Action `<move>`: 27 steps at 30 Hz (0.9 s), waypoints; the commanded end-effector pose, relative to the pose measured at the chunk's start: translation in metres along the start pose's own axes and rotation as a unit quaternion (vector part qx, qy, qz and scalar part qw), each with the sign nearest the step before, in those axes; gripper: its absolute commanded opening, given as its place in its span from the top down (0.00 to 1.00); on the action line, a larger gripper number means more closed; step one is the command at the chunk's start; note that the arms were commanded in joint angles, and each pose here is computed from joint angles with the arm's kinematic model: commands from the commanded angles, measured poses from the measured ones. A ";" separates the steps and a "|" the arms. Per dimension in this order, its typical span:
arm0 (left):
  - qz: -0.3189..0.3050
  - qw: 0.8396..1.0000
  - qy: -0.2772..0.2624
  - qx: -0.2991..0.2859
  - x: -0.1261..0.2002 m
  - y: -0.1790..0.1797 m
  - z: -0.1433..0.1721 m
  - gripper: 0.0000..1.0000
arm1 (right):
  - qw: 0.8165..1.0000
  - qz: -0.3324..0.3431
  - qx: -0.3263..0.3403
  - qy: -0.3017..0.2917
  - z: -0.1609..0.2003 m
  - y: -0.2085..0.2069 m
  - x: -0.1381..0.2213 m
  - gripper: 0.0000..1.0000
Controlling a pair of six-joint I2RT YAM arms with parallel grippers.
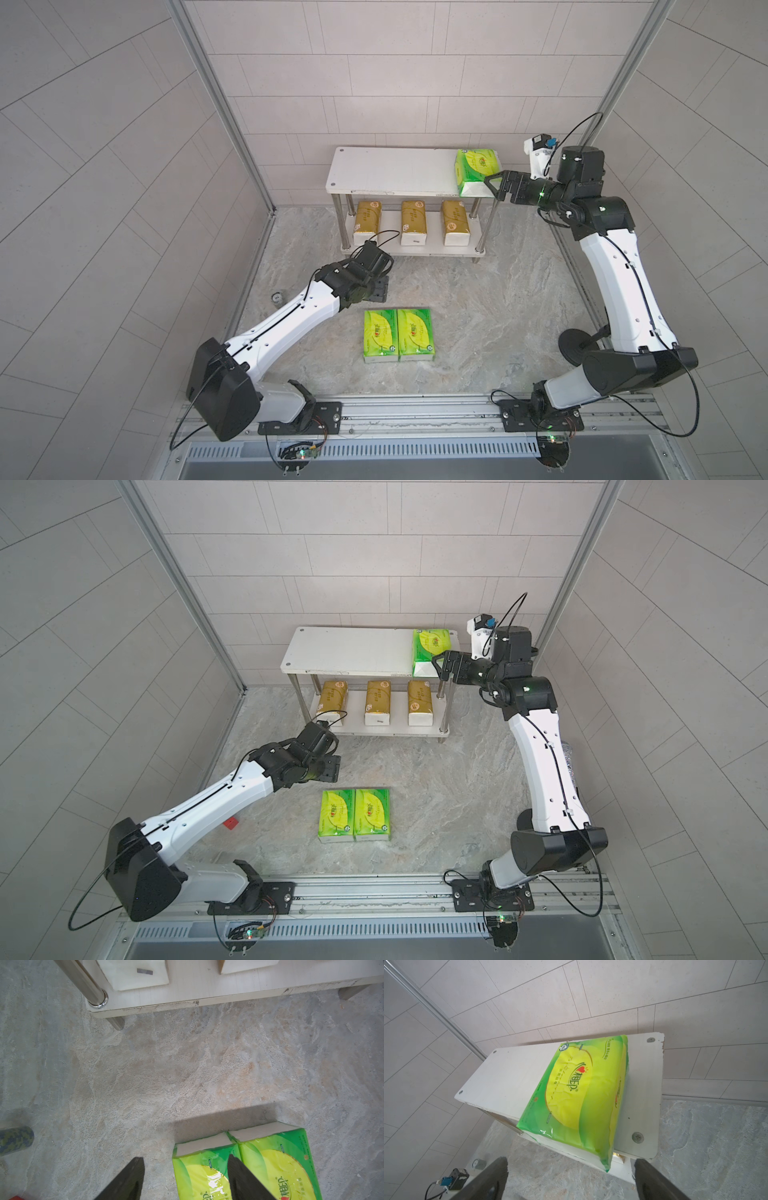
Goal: Place the tissue boxes on the shelf by color
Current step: Place a box of tissues on the shelf.
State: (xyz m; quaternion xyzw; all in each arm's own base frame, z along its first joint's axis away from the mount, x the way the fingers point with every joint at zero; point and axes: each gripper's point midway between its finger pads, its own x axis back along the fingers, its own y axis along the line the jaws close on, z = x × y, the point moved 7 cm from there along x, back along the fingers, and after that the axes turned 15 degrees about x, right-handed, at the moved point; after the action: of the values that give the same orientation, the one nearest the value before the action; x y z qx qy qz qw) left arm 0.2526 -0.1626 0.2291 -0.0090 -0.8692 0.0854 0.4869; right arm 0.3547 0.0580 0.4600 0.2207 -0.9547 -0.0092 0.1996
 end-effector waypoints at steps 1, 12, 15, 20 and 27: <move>-0.011 1.000 -0.006 -0.007 0.002 0.001 -0.005 0.29 | 0.998 -0.001 0.055 0.037 0.014 0.004 0.006 0.04; -0.009 1.000 -0.010 -0.010 0.004 0.000 -0.008 0.29 | 0.991 0.022 0.127 0.038 0.016 -0.002 -0.012 0.09; -0.011 1.000 -0.012 -0.012 0.005 0.001 -0.009 0.29 | 0.990 0.024 0.136 0.030 0.013 -0.005 -0.018 0.11; -0.016 1.000 -0.011 -0.012 0.005 0.002 -0.009 0.29 | 0.990 0.013 0.142 0.022 0.012 -0.006 -0.029 0.16; -0.017 1.000 -0.013 -0.010 0.005 0.002 -0.010 0.29 | 0.989 0.002 0.146 -0.001 0.007 -0.006 -0.038 0.24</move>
State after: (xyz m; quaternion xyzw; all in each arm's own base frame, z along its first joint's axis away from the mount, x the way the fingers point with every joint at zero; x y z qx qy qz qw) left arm 0.2545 -0.1608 0.2324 -0.0047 -0.8735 0.0757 0.4809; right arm 0.3827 0.0643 0.4323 0.2366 -0.9445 0.1267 0.1894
